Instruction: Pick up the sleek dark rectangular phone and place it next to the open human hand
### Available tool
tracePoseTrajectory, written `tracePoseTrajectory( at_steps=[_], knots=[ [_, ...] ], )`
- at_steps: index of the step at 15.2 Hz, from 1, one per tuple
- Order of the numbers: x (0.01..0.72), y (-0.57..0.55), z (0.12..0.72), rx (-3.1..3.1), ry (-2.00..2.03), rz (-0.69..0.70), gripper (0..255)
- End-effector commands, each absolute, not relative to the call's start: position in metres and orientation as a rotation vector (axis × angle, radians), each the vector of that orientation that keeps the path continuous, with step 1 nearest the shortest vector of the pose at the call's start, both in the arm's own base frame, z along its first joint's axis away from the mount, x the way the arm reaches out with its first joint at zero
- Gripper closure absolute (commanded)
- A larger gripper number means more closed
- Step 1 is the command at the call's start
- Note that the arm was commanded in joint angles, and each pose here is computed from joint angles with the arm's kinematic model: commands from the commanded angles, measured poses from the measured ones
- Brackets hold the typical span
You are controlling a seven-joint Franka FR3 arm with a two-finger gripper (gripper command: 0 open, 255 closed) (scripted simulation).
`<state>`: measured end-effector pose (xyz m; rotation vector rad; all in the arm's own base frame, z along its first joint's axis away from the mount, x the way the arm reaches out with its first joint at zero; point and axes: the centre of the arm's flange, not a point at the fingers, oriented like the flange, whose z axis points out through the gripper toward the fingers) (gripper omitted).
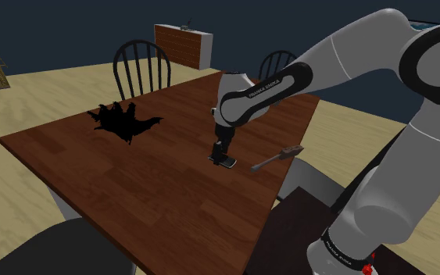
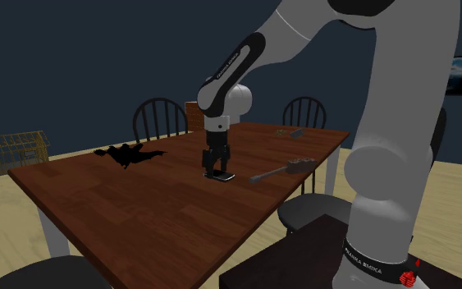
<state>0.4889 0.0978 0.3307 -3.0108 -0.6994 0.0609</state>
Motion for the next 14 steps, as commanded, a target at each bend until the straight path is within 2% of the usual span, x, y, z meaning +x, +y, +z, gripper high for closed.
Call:
tracePoseTrajectory(
  at_steps=[1, 2, 14],
  knots=[
    [0.489, 0.098, 0.331, -3.011, -0.699, 0.061, 0],
    [0.489, 0.098, 0.331, -3.011, -0.699, 0.061, 255],
    [0.489, 0.098, 0.346, -3.011, -0.699, 0.061, 255]
  ],
)
